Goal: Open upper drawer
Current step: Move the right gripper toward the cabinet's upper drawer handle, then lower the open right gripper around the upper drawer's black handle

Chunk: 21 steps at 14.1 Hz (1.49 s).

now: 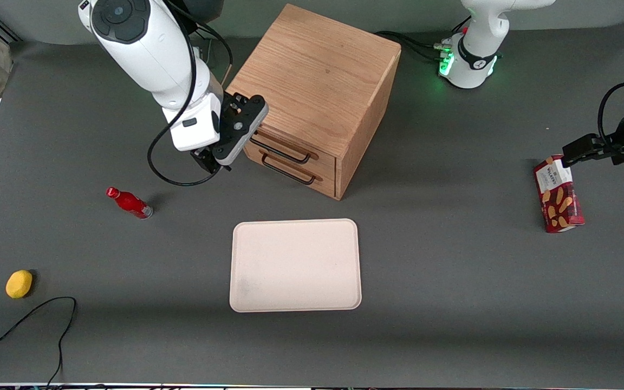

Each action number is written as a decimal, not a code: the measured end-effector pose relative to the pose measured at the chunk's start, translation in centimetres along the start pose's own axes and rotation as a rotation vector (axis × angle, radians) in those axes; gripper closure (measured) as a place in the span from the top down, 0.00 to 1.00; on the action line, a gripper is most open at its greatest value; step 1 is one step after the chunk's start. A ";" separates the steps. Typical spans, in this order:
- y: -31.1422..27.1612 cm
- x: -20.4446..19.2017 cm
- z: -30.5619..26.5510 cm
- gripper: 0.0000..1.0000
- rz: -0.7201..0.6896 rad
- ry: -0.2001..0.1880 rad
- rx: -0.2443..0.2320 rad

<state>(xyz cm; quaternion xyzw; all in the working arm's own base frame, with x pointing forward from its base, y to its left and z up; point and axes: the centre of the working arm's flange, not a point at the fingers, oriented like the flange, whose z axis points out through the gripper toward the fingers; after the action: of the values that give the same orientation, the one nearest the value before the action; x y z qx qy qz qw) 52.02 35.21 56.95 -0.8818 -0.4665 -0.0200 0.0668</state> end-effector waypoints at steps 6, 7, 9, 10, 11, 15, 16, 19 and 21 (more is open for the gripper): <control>-0.6 0.3 0.8 1.00 -0.023 0.004 0.058; -0.7 0.3 0.9 1.00 -0.021 0.002 0.078; -0.9 0.3 1.0 1.00 -0.021 -0.003 0.097; -1.0 0.3 1.0 1.00 -0.024 -0.004 0.099; -1.0 0.2 1.0 1.00 -0.033 -0.004 0.100; -0.9 0.2 1.0 1.00 -0.082 -0.003 0.100; -0.9 0.2 1.0 1.00 -0.088 -0.003 0.101; -0.9 0.1 1.1 1.00 -0.090 -0.013 0.106; -0.9 0.1 1.3 1.00 -0.088 -0.019 0.108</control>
<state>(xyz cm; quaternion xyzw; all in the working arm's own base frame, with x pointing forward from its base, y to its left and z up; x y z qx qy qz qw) 51.27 35.96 55.76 -0.8557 -0.5057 0.0106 0.1092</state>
